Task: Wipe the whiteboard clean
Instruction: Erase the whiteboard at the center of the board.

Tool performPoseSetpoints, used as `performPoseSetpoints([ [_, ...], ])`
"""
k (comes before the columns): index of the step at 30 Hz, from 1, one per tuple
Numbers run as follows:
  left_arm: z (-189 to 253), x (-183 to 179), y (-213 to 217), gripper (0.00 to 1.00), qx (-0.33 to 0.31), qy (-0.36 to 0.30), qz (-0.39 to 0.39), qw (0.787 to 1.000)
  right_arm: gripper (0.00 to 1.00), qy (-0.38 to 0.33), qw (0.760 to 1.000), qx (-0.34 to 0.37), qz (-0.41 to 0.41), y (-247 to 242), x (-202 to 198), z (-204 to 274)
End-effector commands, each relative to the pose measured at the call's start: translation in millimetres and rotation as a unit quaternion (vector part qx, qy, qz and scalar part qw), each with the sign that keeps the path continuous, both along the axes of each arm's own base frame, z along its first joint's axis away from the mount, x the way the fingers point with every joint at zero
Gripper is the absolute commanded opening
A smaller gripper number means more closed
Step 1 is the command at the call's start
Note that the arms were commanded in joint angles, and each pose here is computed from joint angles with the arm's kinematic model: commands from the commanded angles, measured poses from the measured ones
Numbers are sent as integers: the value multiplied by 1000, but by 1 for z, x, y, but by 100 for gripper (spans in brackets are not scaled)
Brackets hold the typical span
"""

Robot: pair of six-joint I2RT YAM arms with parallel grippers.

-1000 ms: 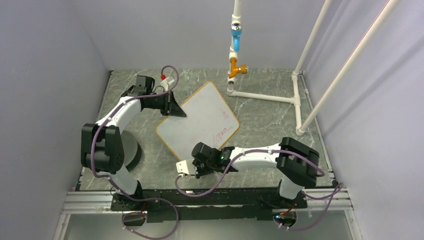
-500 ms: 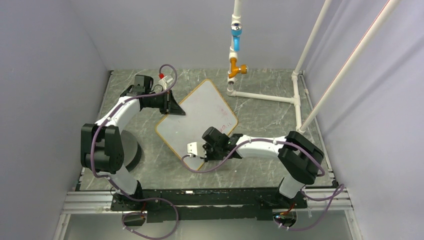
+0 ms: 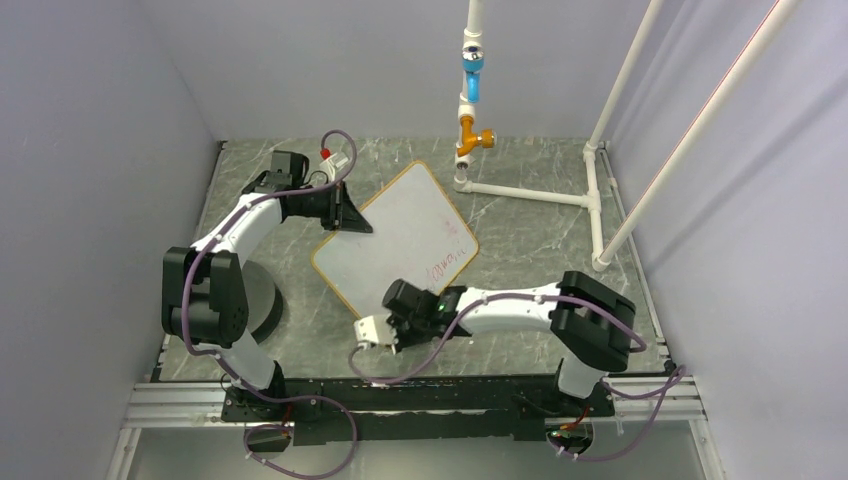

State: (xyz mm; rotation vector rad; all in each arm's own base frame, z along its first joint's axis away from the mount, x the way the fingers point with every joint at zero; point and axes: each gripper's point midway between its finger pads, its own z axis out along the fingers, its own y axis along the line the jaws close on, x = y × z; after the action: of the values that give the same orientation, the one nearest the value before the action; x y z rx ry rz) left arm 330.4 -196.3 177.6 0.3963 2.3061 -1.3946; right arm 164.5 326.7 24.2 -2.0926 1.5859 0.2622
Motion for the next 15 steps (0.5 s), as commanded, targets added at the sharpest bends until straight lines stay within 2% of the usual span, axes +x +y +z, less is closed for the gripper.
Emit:
performPoseSetpoints([
  [1, 28, -16, -14, 0, -55, -23, -52, 997, 0, 11, 998, 37, 49, 50, -29, 15],
  [5, 28, -17, -14, 0, -55, -22, -53, 997, 0, -6, 1000, 20, 22, 50, -17, 6],
  [10, 27, -18, -15, 0, -55, -23, -55, 997, 0, -3, 997, 38, -73, 13, 42, 19],
  [15, 28, -20, -17, 0, -56, -21, -61, 996, 0, -38, 987, 43, -152, -42, 102, 25],
])
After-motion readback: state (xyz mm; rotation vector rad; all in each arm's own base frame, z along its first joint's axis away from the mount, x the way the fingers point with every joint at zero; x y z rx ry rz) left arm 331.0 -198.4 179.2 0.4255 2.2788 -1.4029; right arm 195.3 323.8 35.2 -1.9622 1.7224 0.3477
